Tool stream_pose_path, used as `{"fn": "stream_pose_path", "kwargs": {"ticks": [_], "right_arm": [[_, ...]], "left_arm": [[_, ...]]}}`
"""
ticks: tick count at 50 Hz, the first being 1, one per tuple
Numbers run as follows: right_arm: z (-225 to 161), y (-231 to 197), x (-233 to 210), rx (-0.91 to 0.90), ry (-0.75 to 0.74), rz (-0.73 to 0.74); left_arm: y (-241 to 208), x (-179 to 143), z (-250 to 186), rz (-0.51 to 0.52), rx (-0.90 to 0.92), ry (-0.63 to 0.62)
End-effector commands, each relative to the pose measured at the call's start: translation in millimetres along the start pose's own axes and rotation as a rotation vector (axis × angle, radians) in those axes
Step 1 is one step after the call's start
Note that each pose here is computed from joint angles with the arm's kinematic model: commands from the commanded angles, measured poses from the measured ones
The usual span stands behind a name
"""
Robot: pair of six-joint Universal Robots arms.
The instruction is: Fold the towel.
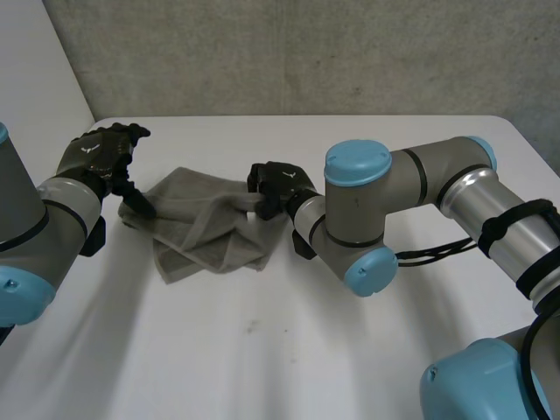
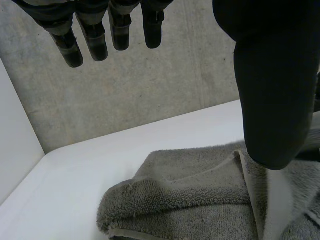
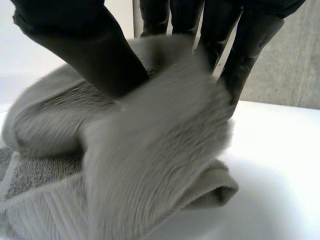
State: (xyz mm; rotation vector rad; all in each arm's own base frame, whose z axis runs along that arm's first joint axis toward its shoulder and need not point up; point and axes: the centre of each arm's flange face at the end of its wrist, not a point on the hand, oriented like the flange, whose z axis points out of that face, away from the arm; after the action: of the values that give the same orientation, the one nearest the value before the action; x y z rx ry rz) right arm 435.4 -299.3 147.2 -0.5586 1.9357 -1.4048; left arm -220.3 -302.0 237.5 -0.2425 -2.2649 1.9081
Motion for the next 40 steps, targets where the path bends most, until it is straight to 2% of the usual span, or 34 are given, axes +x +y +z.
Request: {"fn": "stream_pose_path", "kwargs": {"ticks": [1,3,5,6,8,9,11,16,26,31,34,36,37,39,40], "right_arm": [[-26,-41,-6,-0.004,0.013,-0.018],[-40,-53,-5,-0.027,0.018,-0.042],[-72,-83,7,-0.053,0.061,-0.169],[-72,-83,8,-0.053,0.061,-0.170],[-106,-100,24,-0.111,0.099,-0.360],[-106,-100,25,-0.111,0.099,-0.361],[-138,-101,45,-0.208,0.147,-0.539],[-171,-96,79,-0.307,0.213,-0.668],[-181,-74,93,-0.352,0.212,-0.624],[-179,-60,93,-0.320,0.212,-0.613],[-179,-51,79,-0.273,0.182,-0.632],[-181,-49,66,-0.240,0.159,-0.656],[-185,-48,53,-0.205,0.135,-0.680],[-189,-44,44,-0.181,0.122,-0.697],[-191,-37,37,-0.171,0.109,-0.713]], "left_arm": [[-3,0,-1,-0.001,0.020,-0.001],[-4,0,-1,-0.001,0.022,-0.001],[-4,0,-1,-0.001,0.022,-0.001],[-4,0,-1,-0.001,0.022,-0.001],[-4,0,-1,-0.001,0.022,0.001],[-4,0,-1,-0.001,0.022,0.001],[-2,0,-2,0.000,0.017,0.002],[0,2,-2,0.003,0.011,0.009],[14,18,-7,0.008,-0.032,0.117],[23,29,-9,0.022,-0.060,0.180],[30,33,-8,0.073,-0.075,0.207],[36,36,-8,0.163,-0.081,0.223],[36,36,-8,0.163,-0.081,0.223],[46,36,-7,0.262,-0.097,0.233],[46,36,-7,0.263,-0.097,0.233]]}}
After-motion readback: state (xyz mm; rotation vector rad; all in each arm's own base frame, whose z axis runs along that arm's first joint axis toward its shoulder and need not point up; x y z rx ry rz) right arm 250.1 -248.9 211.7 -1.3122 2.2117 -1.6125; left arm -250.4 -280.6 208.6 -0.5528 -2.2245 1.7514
